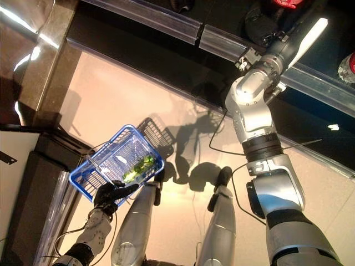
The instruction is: Pick up the drink and place into the basket.
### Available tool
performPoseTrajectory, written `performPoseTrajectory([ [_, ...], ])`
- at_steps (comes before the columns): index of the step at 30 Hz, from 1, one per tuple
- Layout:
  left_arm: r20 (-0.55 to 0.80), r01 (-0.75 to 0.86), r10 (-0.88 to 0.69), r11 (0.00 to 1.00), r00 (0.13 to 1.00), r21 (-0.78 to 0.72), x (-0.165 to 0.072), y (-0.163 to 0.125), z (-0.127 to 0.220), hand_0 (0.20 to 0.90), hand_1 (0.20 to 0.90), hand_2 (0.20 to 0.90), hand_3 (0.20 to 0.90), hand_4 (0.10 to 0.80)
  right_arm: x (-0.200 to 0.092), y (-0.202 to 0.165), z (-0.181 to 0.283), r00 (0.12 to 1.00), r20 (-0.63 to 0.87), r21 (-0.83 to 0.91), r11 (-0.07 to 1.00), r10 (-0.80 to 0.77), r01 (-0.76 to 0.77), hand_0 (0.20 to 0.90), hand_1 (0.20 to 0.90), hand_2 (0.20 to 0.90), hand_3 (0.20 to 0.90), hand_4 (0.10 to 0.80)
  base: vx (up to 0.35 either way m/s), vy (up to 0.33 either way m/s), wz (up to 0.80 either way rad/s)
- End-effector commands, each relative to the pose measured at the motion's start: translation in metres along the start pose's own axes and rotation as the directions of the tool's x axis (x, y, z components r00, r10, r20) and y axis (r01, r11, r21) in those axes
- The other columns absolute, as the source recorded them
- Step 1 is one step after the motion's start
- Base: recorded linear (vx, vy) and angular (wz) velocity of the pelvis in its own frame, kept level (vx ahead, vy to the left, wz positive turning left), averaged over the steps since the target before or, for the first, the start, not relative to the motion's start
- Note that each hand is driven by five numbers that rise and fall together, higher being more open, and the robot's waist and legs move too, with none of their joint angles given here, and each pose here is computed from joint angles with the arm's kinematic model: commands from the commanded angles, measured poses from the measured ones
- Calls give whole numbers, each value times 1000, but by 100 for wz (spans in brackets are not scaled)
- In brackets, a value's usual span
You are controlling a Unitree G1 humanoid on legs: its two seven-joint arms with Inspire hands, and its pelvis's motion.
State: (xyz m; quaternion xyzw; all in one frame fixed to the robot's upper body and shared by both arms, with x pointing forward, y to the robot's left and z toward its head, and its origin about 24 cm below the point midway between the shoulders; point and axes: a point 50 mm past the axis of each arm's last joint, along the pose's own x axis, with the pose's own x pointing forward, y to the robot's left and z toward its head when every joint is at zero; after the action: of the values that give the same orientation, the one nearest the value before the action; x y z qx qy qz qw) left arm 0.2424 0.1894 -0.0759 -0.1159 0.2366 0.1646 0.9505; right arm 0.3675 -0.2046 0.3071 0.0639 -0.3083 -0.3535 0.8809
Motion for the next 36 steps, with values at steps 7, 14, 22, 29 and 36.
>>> performPoseTrajectory([
  [7, -32, 25, -24, 999, 999, 42, -20, 27, -21, 300, 300, 300, 200, 100, 28, 12, 79, 974, 199, 141, 980, 111, -141, 300, 300, 300, 200, 100, 0, 0, 0],
  [14, 13, 26, -26, 999, 1000, 38, -20, 31, -12, 300, 300, 300, 200, 100, 39, 4, 79, 976, 191, 153, 979, 104, -134, 300, 300, 300, 200, 100, -30, -16, 1],
  [22, 67, 17, -20, 999, 998, 42, -18, 31, -4, 300, 300, 300, 200, 100, 36, 7, 83, 962, 232, 137, 974, 147, -182, 300, 300, 300, 200, 100, -58, 33, 1],
  [29, 197, 29, -25, 999, 980, -18, -16, 35, 22, 300, 300, 300, 200, 100, 15, 20, 95, 908, 315, 116, 938, 277, -327, 300, 300, 300, 200, 100, -63, 33, 1],
  [36, 400, 134, -118, 991, 909, -12, -21, 20, 71, 300, 300, 300, 200, 100, -26, 25, 92, 780, 383, 68, 827, 495, -558, 300, 300, 300, 200, 100, -28, 22, -4],
])
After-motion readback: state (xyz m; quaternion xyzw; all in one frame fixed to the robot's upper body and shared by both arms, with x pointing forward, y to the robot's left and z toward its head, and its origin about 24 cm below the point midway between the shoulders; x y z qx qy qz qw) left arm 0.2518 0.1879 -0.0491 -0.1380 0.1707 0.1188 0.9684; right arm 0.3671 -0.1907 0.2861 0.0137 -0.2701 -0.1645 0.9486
